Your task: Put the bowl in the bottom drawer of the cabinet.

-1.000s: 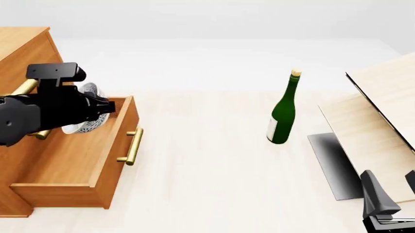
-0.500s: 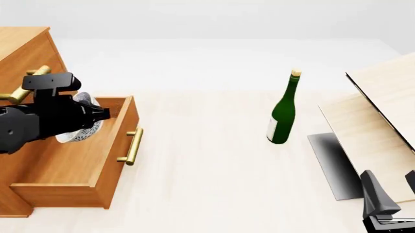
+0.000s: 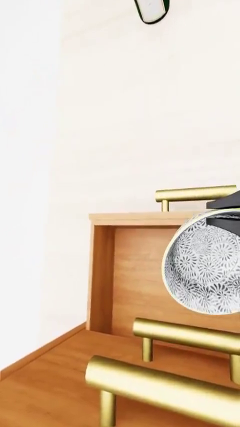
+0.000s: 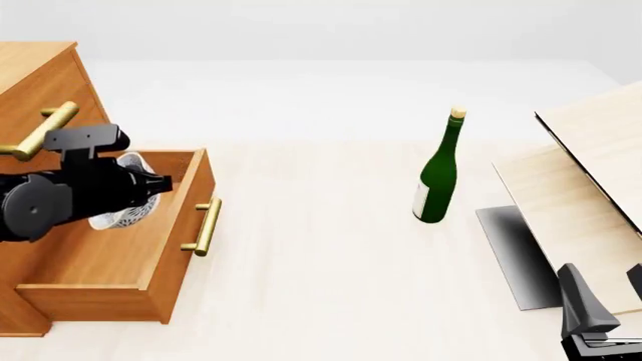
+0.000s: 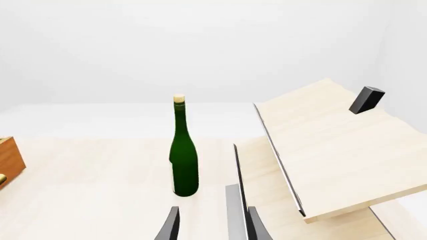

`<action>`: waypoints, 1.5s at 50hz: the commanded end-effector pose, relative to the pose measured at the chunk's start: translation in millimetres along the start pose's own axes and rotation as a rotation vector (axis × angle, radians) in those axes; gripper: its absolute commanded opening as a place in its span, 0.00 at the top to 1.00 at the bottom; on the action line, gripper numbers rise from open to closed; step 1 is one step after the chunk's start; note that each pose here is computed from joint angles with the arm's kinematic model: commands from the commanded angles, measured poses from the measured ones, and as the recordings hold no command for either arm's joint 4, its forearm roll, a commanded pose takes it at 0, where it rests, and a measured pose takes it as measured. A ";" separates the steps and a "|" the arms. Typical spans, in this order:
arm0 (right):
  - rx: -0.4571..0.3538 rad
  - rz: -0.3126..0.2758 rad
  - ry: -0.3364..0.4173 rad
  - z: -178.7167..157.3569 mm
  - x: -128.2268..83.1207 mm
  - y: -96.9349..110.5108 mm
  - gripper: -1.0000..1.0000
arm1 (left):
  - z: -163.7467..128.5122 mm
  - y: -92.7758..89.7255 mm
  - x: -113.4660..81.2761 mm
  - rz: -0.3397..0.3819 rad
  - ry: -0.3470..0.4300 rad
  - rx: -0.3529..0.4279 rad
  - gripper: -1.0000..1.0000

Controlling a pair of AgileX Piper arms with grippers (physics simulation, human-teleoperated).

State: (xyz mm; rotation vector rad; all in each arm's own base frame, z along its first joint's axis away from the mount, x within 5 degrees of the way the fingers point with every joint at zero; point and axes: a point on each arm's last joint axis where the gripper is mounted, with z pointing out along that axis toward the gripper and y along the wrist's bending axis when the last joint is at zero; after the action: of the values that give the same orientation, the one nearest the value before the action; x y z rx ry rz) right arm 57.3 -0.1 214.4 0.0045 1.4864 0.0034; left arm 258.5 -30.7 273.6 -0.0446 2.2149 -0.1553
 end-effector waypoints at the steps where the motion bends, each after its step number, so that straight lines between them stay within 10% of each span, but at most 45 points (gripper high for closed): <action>1: 0.000 0.000 0.000 0.0 0.0 0.0 0.00 | 2.6 2.0 3.4 -0.002 -0.002 -0.006 1.00; 75: 0.000 0.000 0.000 0.0 0.0 0.0 0.00 | 38.4 35.3 38.7 -0.050 0.087 -0.099 1.00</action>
State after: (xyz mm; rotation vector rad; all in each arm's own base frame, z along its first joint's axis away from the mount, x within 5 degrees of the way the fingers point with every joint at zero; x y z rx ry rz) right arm 57.4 -0.1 214.4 0.0049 1.4866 0.0032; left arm 263.7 -7.1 219.9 -0.1656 2.3051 -0.1020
